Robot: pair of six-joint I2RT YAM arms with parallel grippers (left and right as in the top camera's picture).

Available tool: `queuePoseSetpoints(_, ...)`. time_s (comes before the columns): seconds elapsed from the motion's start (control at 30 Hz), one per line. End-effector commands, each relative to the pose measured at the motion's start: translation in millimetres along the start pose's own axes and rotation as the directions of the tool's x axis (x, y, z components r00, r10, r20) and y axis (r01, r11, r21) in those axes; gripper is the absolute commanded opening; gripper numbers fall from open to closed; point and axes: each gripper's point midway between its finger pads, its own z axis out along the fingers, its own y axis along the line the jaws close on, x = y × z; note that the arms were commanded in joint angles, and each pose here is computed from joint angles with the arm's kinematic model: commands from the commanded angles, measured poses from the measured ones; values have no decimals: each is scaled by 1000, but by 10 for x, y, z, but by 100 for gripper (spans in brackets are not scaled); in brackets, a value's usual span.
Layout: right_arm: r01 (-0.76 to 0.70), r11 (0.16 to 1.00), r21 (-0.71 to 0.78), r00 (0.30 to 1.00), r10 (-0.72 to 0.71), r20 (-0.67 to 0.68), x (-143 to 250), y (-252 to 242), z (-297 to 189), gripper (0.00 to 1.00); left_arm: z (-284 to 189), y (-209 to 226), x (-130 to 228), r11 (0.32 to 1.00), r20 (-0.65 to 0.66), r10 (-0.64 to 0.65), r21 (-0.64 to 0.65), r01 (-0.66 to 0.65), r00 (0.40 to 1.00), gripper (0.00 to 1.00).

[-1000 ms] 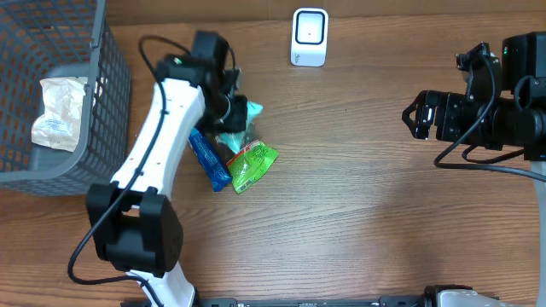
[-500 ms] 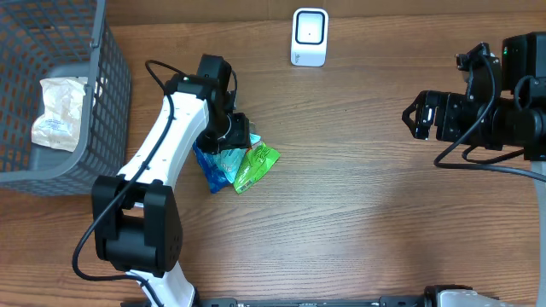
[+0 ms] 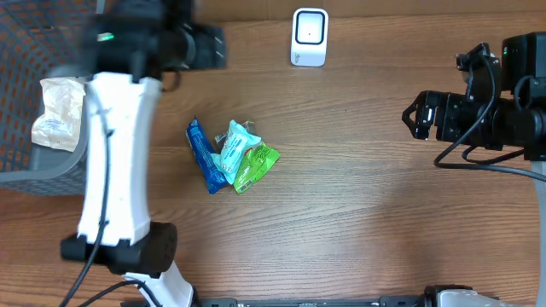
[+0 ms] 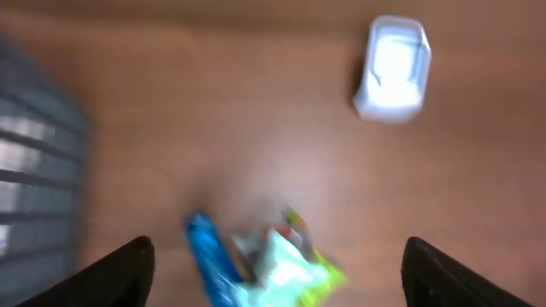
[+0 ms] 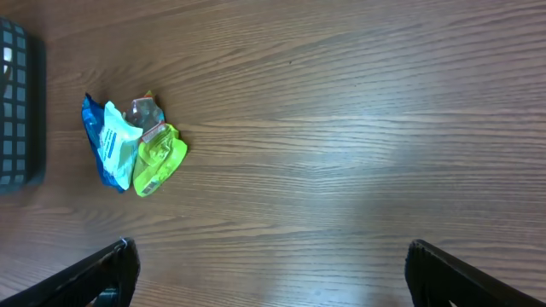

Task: Scan the item barcode
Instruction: 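Place the wipes pack on the table next to the other items, then reach the left gripper into the basket toward the beige bag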

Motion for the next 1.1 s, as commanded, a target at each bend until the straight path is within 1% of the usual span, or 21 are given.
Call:
queuePoseSetpoints(0.0, 4, 1000, 5, 1000, -4, 6, -9, -2, -7, 100, -433, 689, -293, 976, 147, -31, -210, 62, 989, 86)
queuePoseSetpoints(0.1, 4, 1000, 5, 1000, -4, 6, -9, -2, -7, 100, -556, 1241, -310, 937, 177, -102, -314, 155, 979, 90)
queuePoseSetpoints(0.23, 2, 1000, 6, 1000, -2, 1, 4, -3, -7, 100, -679, 2110, -130, 840, 183, -234, -457, 293, 955, 96)
queuePoseSetpoints(0.3, 1, 1000, 6, 1000, -1, -2, 12, -5, -7, 100, -721, 2478, -50, 792, 199, -292, -498, 353, 936, 97)
queuePoseSetpoints(0.43, 1, 1000, 6, 1000, -1, -1, 8, -4, -7, 100, -661, 3071, 91, 727, 216, -386, -528, 440, 897, 100)
queuePoseSetpoints(0.53, 1, 1000, 6, 1000, -1, -1, 9, -4, -7, 100, -447, 3370, 179, 719, 199, -446, -501, 482, 872, 100)
queuePoseSetpoints(0.6, 2, 1000, 6, 1000, -2, -1, 8, -5, -7, 100, -208, 3549, 259, 716, 167, -483, -490, 497, 860, 100)
queuePoseSetpoints(0.73, 2, 1000, 6, 1000, -2, 0, 6, -4, -7, 100, 342, 3797, 480, 723, 56, -512, -510, 466, 857, 99)
queuePoseSetpoints(0.87, 4, 1000, 5, 1000, -4, 7, -12, -2, -7, 100, 902, 3921, 742, 735, -57, -540, -518, 438, 840, 97)
queuePoseSetpoints(0.93, 4, 1000, 5, 1000, -4, 8, -13, -1, -7, 100, 1159, 3933, 863, 755, -120, -530, -516, 404, 839, 96)
queuePoseSetpoints(1.07, 5, 1000, 5, 1000, -5, 9, -17, -1, -6, 100, 1513, 3980, 1019, 772, -184, -514, -525, 358, 838, 97)
